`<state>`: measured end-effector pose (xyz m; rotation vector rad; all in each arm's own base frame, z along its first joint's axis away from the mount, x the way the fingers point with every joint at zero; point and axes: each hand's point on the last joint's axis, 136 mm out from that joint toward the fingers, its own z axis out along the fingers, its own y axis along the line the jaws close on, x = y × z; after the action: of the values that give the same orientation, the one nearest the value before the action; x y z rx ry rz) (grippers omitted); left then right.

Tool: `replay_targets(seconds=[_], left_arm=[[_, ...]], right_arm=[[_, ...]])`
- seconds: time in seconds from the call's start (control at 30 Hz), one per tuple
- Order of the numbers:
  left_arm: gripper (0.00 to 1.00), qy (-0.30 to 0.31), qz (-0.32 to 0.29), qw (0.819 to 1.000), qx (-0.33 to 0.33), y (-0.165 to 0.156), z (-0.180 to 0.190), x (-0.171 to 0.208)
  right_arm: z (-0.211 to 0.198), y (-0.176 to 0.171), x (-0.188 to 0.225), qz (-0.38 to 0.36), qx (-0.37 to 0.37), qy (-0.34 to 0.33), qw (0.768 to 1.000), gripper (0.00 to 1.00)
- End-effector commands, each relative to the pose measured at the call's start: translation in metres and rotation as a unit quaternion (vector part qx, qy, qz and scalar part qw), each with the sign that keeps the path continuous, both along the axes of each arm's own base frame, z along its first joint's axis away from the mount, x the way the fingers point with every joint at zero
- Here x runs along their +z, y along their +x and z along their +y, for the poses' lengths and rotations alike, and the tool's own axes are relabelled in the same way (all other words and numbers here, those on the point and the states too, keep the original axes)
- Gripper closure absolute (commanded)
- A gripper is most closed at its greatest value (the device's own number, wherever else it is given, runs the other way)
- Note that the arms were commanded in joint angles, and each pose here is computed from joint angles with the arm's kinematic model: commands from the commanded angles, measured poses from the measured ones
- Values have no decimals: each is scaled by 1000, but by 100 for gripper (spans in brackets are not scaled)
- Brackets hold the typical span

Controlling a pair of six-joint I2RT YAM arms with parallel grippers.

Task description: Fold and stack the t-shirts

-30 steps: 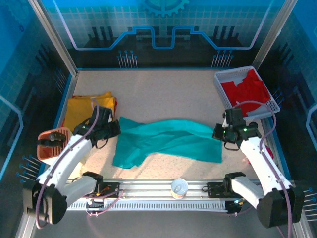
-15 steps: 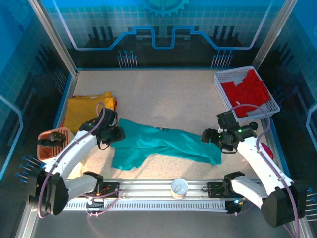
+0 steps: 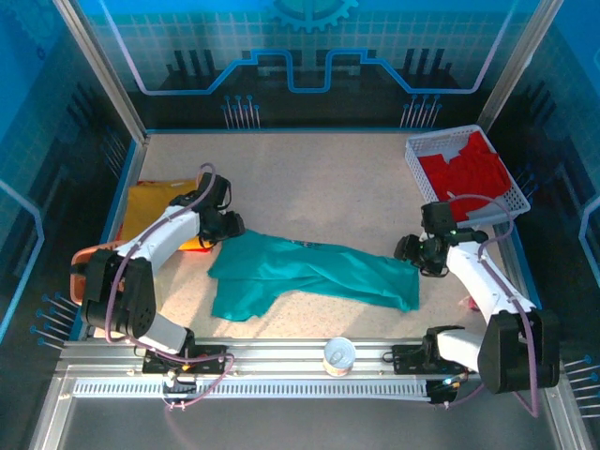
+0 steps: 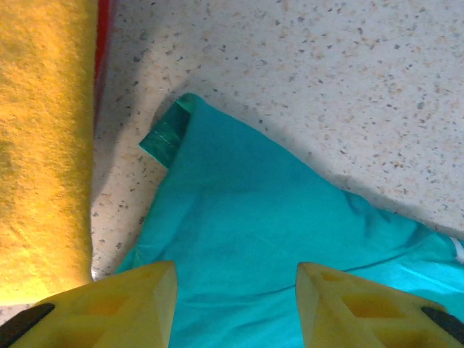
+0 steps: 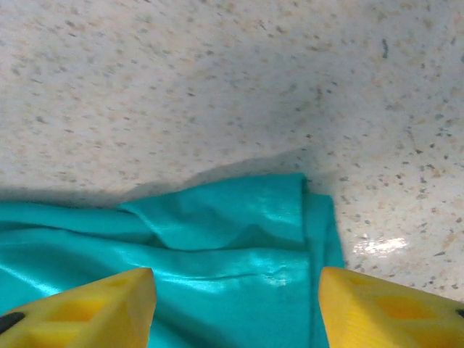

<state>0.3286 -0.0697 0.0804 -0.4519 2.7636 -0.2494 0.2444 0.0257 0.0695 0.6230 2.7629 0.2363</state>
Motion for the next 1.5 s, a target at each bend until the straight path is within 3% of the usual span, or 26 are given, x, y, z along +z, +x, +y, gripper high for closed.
replay_targets(seconds=[0.0,0.07,0.4,0.6,0.77,1.0,1.33,1.47], left_arm=[[53,-1,-14,1000,-13,6,0,8],[53,-1,-12,1000,-12,4,1,6],[53,10,-19,1000,8,-3,17,8],[53,9,-22,1000,14,1,22,9],[52,-4,-33,999,17,11,19,8],[47,-33,-42,998,21,34,8,8],[52,13,-13,1000,25,37,21,-14],[63,1,-6,1000,20,41,16,-24]], right_arm=[[0,-1,-10,1,-14,19,1000,53],[-1,-4,-15,9,-17,18,1000,57],[-12,-18,-31,38,-31,-11,999,54],[-8,-17,-39,43,-26,-1,999,58],[1,-14,-40,36,-20,22,999,72],[2,-11,-34,27,-11,20,999,100],[-1,-7,-19,2,-5,12,1000,100],[1,-3,-12,-7,-2,19,1000,100]])
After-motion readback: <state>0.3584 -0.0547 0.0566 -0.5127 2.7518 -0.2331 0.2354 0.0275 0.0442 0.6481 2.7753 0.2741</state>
